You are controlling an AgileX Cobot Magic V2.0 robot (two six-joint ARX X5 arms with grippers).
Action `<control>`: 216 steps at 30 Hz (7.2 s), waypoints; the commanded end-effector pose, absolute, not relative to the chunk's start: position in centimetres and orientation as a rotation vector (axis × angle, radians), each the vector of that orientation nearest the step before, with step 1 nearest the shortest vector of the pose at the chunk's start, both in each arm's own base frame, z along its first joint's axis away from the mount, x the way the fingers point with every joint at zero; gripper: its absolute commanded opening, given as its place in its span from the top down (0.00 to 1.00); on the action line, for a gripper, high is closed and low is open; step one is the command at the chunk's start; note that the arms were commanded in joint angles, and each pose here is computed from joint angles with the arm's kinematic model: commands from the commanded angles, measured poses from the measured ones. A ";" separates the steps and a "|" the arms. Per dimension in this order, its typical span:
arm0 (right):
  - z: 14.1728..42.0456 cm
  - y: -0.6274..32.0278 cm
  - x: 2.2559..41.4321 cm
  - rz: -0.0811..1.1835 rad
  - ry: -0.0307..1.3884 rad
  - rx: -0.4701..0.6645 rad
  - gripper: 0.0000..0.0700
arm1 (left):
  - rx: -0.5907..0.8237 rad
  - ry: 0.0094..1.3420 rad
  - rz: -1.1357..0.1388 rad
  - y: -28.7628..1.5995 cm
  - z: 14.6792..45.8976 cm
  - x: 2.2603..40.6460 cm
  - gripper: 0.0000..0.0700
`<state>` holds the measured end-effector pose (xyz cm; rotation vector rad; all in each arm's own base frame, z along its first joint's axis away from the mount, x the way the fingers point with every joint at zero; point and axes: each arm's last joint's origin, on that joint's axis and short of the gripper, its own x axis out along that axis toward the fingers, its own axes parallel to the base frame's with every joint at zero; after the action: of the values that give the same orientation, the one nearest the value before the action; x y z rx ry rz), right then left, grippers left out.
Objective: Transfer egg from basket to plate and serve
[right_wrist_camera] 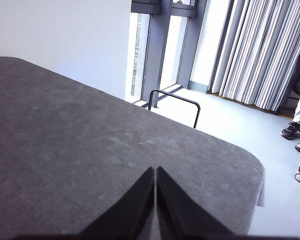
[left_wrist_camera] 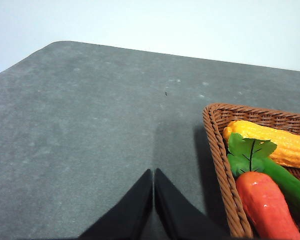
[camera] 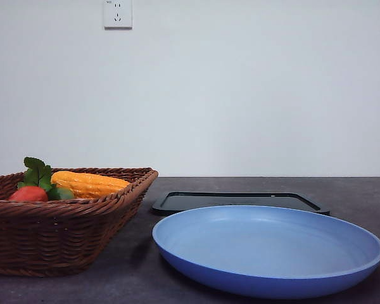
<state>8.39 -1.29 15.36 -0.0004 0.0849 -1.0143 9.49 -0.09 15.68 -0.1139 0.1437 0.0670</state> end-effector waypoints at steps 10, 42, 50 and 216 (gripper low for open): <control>15.3 -1.3 8.5 -1.013 0.053 0.047 1.00 | -0.122 0.153 0.061 -0.1 14.9 9.6 1.00; 18.2 2.9 8.7 0.334 0.229 0.432 1.00 | -0.699 0.098 -0.072 -0.5 16.0 9.7 1.00; 22.7 2.5 7.6 0.291 0.323 0.402 1.00 | -0.692 0.270 -0.245 -1.1 18.7 9.1 1.00; 19.3 6.5 19.5 0.486 1.199 0.287 1.00 | 0.358 1.426 -0.428 -16.5 19.6 19.6 0.69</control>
<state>19.22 6.35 18.98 0.2924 1.2136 0.4684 19.33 -16.10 19.46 0.3466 1.4370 -0.4167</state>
